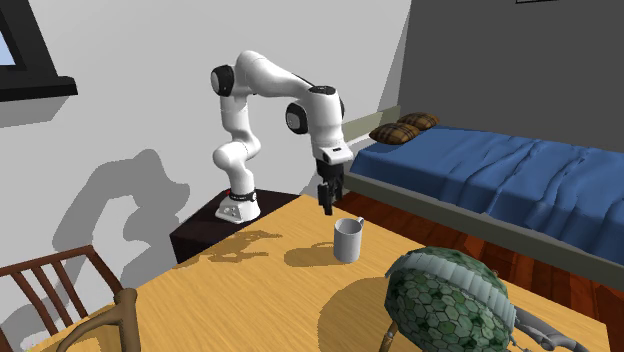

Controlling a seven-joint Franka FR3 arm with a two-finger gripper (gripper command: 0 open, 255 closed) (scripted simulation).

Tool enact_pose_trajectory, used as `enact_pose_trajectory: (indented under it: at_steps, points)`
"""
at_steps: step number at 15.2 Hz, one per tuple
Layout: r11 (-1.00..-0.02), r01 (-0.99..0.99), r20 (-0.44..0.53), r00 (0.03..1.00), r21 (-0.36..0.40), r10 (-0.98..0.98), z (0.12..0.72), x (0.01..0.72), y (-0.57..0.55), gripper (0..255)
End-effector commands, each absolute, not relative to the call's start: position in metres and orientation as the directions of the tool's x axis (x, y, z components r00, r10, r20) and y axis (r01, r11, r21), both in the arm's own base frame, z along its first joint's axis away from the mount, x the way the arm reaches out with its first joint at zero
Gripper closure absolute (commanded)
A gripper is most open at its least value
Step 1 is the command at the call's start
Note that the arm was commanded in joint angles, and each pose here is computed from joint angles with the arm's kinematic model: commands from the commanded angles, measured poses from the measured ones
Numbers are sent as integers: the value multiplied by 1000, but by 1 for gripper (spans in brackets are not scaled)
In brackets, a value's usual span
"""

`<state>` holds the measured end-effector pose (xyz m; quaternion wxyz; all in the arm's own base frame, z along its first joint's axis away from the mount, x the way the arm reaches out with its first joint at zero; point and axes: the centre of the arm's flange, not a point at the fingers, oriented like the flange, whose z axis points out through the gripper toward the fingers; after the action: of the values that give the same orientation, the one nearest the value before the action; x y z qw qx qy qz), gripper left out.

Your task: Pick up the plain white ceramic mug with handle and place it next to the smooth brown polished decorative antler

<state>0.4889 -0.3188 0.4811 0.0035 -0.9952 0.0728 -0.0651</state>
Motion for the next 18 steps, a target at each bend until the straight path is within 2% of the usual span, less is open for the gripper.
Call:
enact_pose_trajectory:
  at_steps: [1, 6, 14, 18]
  points:
    - [-988, -152, 140, 978, -18, -153, 474, 498, -341, 0]
    - [-985, -173, 167, 970, -24, -174, 462, 524, -398, 0]
    - [-984, -174, 168, 970, -25, -176, 422, 533, -402, 0]
    - [-984, -174, 168, 970, -25, -176, 422, 533, -402, 0]
